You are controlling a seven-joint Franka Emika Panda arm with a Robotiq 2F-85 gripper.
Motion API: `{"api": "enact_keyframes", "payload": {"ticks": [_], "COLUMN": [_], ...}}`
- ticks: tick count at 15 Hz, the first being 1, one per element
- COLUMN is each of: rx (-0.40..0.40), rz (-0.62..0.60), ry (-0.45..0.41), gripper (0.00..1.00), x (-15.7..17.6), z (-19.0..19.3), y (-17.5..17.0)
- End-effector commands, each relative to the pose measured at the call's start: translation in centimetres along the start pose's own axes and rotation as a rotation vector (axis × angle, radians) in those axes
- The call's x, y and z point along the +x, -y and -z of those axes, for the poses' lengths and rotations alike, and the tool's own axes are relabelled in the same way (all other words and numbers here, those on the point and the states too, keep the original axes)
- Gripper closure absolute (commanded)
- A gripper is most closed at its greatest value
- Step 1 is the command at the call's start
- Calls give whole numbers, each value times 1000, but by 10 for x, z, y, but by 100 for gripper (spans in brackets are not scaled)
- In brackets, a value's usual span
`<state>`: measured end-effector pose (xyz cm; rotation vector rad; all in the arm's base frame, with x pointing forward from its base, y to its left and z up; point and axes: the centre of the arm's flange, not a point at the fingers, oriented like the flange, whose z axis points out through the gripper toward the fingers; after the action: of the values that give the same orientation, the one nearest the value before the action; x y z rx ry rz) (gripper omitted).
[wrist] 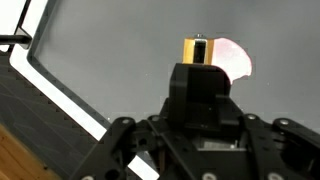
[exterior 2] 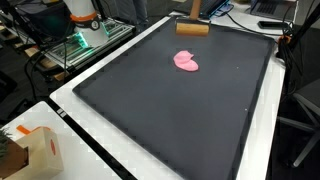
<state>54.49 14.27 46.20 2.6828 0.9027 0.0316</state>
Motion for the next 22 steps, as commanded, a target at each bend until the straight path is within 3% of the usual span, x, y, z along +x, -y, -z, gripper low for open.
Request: {"api": "enact_keyframes", "payload": {"ticks": [1, 5, 13, 22], "rx": [19, 32, 132, 129], "rz": [86, 253, 569, 737], "ry": [-17, -49, -95, -112], "gripper": [75, 75, 75, 75], "x": [0, -3, -15, -24], "z": [-15, -36, -82, -123], "y": [4, 11, 28, 43]}}
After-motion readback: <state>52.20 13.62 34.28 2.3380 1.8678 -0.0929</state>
